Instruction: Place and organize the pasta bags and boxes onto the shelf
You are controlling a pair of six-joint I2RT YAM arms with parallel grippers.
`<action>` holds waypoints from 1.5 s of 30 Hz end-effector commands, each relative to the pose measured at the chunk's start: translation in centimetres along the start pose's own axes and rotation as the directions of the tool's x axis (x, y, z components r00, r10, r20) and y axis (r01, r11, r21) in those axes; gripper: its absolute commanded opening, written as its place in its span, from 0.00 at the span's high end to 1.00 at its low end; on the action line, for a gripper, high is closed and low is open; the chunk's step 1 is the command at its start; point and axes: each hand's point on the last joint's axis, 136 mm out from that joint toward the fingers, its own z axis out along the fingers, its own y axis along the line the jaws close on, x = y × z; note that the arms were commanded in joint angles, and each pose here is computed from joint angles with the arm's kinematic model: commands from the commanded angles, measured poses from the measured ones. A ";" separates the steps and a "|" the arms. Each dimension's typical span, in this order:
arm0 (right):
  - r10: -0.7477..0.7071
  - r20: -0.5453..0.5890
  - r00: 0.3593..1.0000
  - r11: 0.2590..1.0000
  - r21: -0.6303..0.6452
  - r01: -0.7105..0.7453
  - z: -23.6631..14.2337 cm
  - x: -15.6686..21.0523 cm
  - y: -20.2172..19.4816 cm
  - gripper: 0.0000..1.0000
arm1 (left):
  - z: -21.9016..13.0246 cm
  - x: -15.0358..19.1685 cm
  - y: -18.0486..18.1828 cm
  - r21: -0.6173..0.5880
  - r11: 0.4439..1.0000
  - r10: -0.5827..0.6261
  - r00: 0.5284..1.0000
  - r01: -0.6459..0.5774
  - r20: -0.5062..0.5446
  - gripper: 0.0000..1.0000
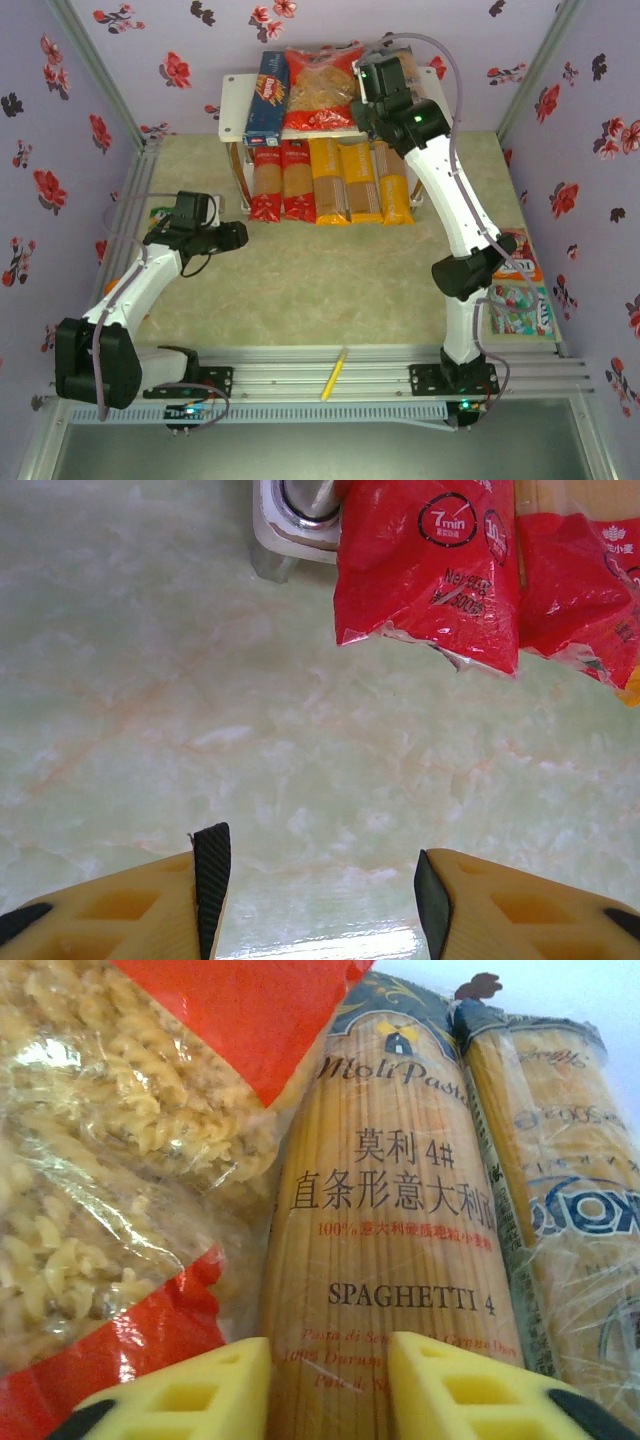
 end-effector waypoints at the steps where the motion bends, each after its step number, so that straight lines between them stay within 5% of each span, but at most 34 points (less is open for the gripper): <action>1: 0.079 0.131 0.988 0.996 -0.050 -0.073 -2.7 -3.1 -0.2 0.59 | -0.2 -0.5 -0.2 0.020 1.000 0.004 1.000 -0.004 0.015 0.46; 9: 0.155 0.349 0.924 0.982 -0.154 -0.106 -4.6 -8.6 0.7 0.59 | -0.1 -0.8 -0.3 0.020 1.000 0.011 1.000 -0.012 0.019 0.47; 15: 0.172 0.402 0.899 0.977 -0.190 -0.102 -2.6 -10.5 2.0 0.78 | -0.1 -0.9 -0.3 0.021 1.000 0.013 1.000 -0.014 0.020 0.47; 25: 0.165 0.482 0.861 0.974 -0.219 -0.064 2.0 -12.3 4.4 0.84 | 0.1 -1.1 0.1 0.015 1.000 0.012 1.000 -0.012 0.017 0.47; 38: 0.150 0.321 0.935 0.974 -0.212 -0.083 9.9 -7.3 4.7 0.86 | 0.8 -1.5 0.3 0.011 1.000 0.004 1.000 -0.004 0.001 0.47; 45: 0.147 0.260 0.955 0.974 -0.209 -0.093 10.6 -5.8 4.1 0.73 | 1.0 -1.6 0.2 0.012 1.000 0.002 1.000 -0.002 -0.004 0.46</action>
